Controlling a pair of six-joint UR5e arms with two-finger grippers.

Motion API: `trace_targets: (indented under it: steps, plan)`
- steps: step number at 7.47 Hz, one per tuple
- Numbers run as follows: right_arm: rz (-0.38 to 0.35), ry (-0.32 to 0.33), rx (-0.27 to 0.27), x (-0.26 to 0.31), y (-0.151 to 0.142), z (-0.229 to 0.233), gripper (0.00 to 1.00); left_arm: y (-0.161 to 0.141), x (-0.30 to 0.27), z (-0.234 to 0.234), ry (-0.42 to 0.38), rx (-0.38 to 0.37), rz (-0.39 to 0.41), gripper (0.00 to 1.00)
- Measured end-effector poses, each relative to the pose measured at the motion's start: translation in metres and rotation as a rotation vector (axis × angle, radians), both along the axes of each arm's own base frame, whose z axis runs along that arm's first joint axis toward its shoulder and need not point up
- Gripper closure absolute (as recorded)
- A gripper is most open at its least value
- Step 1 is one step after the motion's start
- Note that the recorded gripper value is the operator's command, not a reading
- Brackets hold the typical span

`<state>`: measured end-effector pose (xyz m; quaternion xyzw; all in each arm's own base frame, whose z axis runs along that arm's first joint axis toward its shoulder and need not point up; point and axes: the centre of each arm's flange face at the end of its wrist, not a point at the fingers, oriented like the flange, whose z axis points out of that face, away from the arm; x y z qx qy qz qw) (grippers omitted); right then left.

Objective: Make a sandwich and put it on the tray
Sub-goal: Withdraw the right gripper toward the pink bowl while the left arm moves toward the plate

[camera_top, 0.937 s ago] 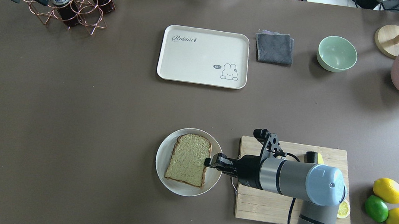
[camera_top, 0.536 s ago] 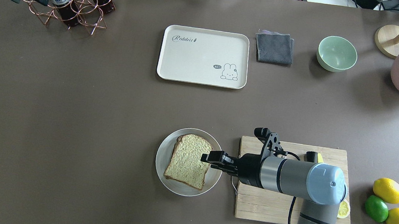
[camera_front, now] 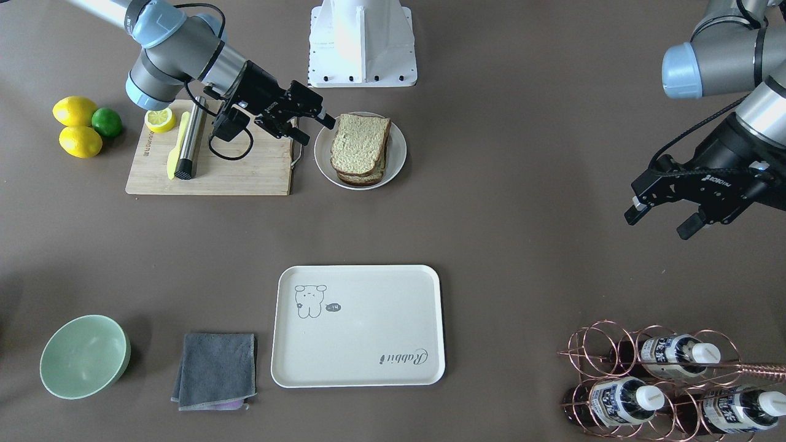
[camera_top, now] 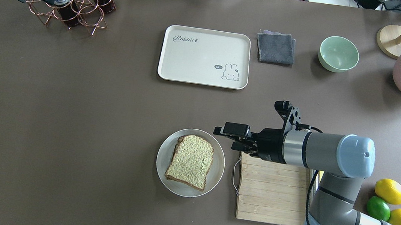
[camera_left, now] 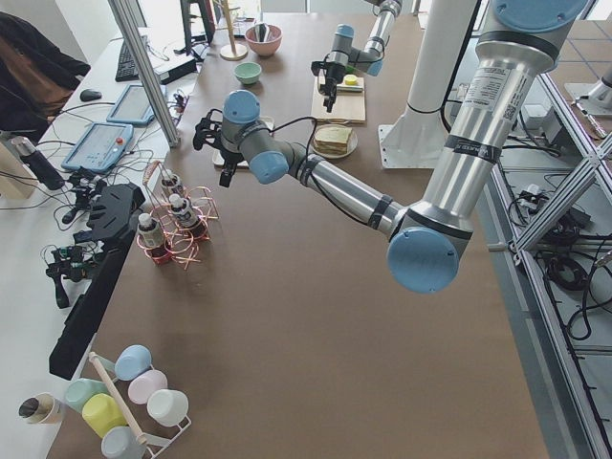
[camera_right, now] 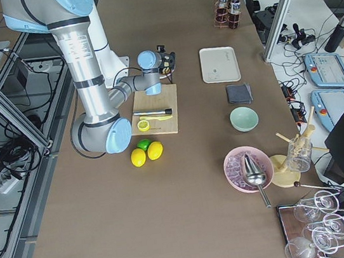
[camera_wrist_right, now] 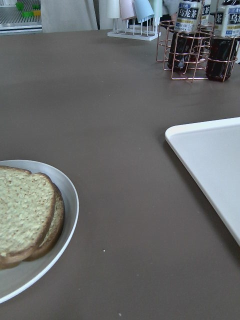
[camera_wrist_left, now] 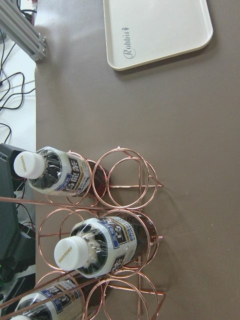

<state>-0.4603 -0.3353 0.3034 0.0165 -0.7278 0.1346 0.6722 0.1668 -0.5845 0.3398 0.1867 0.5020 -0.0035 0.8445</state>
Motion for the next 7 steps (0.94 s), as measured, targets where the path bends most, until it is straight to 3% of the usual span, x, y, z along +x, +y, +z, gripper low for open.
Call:
trace_targets:
  steps: [2,4,5,7]
  plan:
    - [-0.008,0.017,-0.012,0.047,-0.042,0.002,0.01,0.005,0.022,-0.026,0.045,-0.046,-0.019,0.02]
    - [0.055,0.095,0.009,0.100,-0.089,0.016,0.01,0.030,0.075,-0.055,0.070,-0.069,-0.055,0.02]
    - [0.084,0.170,0.057,0.126,-0.108,0.032,0.01,0.046,0.099,-0.066,0.084,-0.082,-0.067,0.02]
    - [0.112,0.382,0.157,0.172,-0.134,0.082,0.01,0.076,0.146,-0.080,0.124,-0.116,-0.104,0.02]
